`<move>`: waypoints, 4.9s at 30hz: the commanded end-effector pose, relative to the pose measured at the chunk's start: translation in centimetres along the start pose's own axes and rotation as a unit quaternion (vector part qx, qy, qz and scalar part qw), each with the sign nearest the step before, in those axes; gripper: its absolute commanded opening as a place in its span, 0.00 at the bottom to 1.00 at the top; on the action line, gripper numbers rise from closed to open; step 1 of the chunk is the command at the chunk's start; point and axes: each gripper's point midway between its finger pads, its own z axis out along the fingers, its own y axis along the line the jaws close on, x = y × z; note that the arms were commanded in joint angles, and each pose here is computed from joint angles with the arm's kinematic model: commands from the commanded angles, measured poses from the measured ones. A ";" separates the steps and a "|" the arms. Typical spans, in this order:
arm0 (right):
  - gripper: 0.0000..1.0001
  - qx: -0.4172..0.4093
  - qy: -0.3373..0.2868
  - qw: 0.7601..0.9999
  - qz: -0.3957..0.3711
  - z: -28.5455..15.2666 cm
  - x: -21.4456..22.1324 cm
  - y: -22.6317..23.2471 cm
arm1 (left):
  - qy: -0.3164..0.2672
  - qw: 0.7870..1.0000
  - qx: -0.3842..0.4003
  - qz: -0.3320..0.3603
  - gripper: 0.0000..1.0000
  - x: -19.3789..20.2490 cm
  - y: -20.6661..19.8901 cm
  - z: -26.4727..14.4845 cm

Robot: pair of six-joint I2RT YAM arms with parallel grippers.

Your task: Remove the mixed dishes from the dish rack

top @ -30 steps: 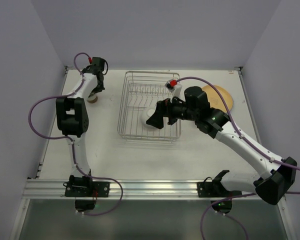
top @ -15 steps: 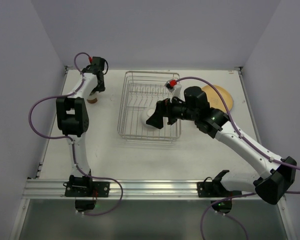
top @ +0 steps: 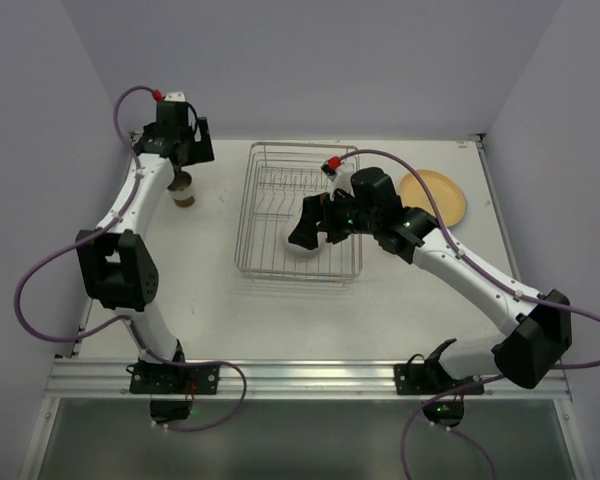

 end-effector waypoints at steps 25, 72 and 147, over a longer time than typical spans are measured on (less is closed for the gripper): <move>0.99 0.199 0.030 0.979 0.039 5.8 -1.0 -9.4 | -0.124 0.905 0.393 -0.103 1.00 5.3 -13.0 -16.3; 0.99 0.220 0.113 0.959 0.137 11.5 5.2 -14.4 | -0.117 0.912 0.380 -0.100 1.00 7.1 -11.8 -15.7; 0.95 0.021 0.032 0.956 0.291 9.1 1.8 -13.7 | 0.160 0.791 0.574 -0.139 0.72 17.3 -22.4 -12.3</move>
